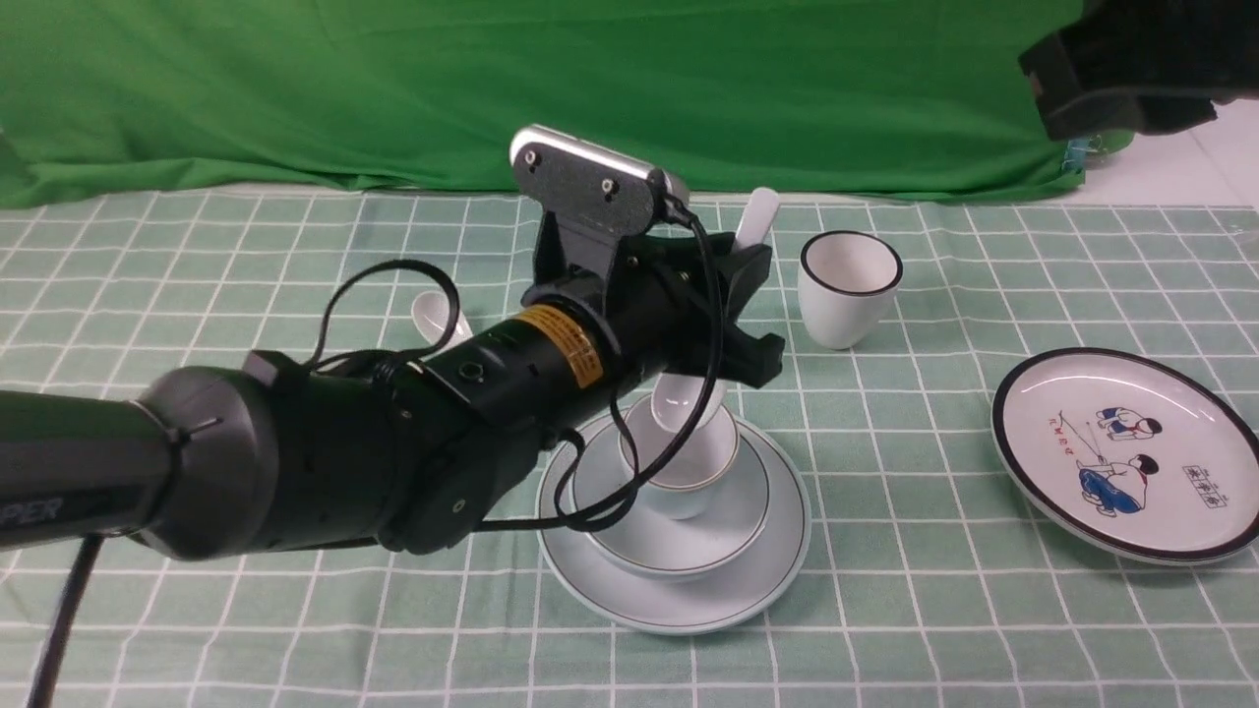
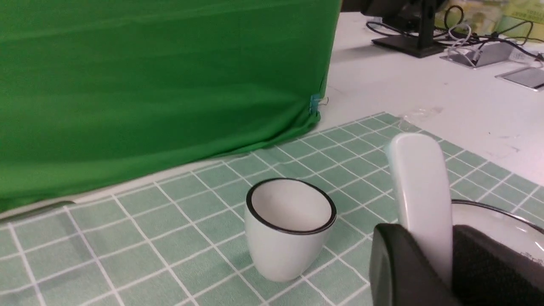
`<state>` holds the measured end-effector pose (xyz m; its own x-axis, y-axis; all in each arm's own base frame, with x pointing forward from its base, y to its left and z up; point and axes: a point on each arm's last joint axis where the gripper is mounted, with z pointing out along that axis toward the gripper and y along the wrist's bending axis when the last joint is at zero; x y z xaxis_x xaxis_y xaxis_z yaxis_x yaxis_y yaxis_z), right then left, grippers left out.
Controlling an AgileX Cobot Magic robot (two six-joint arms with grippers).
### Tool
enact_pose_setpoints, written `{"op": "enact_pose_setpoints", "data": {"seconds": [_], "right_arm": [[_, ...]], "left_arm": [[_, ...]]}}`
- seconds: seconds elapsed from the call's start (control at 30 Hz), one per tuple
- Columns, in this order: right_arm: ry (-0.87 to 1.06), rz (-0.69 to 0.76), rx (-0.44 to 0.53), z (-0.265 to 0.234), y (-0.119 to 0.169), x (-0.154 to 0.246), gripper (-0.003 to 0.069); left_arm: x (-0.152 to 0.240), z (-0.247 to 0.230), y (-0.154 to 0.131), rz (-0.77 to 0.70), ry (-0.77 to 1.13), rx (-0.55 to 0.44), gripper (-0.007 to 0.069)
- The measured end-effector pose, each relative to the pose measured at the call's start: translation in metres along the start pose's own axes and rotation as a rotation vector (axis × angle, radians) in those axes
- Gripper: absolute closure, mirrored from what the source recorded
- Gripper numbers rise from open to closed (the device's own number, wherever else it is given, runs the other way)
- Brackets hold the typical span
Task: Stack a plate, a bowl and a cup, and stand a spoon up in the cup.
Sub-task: Use the left arm to put the blue soup spoon into the blue teacup in the middle
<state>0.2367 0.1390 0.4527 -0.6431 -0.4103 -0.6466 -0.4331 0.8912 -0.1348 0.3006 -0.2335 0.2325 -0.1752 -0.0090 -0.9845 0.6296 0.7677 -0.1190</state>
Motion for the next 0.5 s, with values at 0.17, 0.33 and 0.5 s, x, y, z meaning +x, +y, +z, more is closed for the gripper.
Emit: {"op": "enact_pose_setpoints", "data": {"seconds": [0.17,0.33,0.5], "right_arm": [[-0.003,-0.001,0.000,0.000,0.000,0.000,0.0462],[-0.014,-0.001,-0.001,0.000,0.000,-0.001,0.0456],[-0.017,-0.001,-0.002,0.000,0.000,-0.002,0.0450]], "left_arm": [[0.009,0.004,0.001,0.002,0.025,0.003,0.0514],[0.023,0.008,0.002,0.000,0.065,0.001,0.0514],[0.030,0.011,0.003,0.001,0.085,-0.002,0.0514]]}}
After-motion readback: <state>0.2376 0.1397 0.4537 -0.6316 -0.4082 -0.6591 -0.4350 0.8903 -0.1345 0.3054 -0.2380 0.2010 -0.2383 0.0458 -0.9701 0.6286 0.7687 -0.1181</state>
